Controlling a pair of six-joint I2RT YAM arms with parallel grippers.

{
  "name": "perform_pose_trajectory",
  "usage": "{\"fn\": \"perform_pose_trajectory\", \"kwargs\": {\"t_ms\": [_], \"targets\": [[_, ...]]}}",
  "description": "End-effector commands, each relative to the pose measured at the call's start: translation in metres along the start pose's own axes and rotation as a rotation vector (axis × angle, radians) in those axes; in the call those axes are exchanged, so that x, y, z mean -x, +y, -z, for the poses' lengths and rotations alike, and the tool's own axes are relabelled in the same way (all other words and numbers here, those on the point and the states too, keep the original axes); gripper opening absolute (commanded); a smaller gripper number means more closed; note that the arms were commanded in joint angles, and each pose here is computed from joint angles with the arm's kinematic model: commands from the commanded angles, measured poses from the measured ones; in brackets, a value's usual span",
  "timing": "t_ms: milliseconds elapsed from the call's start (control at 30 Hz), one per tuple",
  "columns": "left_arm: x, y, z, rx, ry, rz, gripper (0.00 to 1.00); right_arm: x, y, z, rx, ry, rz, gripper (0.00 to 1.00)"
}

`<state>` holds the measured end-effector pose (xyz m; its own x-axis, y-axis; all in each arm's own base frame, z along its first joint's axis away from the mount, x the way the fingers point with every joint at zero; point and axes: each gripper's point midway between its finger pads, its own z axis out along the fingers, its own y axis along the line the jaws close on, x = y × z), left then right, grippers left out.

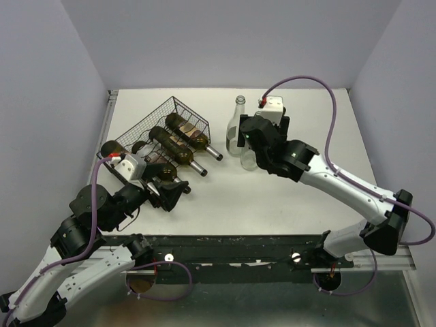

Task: Put the wine bottle on the wine rack

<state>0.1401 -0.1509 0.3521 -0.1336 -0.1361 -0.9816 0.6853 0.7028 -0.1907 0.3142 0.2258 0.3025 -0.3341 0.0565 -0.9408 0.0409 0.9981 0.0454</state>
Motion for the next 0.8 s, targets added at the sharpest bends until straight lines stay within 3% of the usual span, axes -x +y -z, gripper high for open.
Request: {"fn": "perform_pose_trajectory", "kwargs": {"t_ms": [0,333,600,767], "targets": [[0.000,-0.008,-0.003,-0.043,-0.003,-0.004,0.99,-0.013,0.008,-0.024,0.032,0.038,-0.003,0.92],[-0.010,0.002,-0.005,-0.010,-0.004,-0.044,0.99,-0.020,0.007,-0.073,-0.046,0.046,0.053,0.79],[-0.020,0.011,-0.007,0.038,0.024,-0.038,0.99,-0.019,0.001,-0.087,-0.069,0.021,0.070,0.68],[-0.023,0.024,-0.006,0.122,0.028,-0.001,0.99,-0.017,-0.003,-0.087,-0.067,0.015,0.079,0.47]]}}
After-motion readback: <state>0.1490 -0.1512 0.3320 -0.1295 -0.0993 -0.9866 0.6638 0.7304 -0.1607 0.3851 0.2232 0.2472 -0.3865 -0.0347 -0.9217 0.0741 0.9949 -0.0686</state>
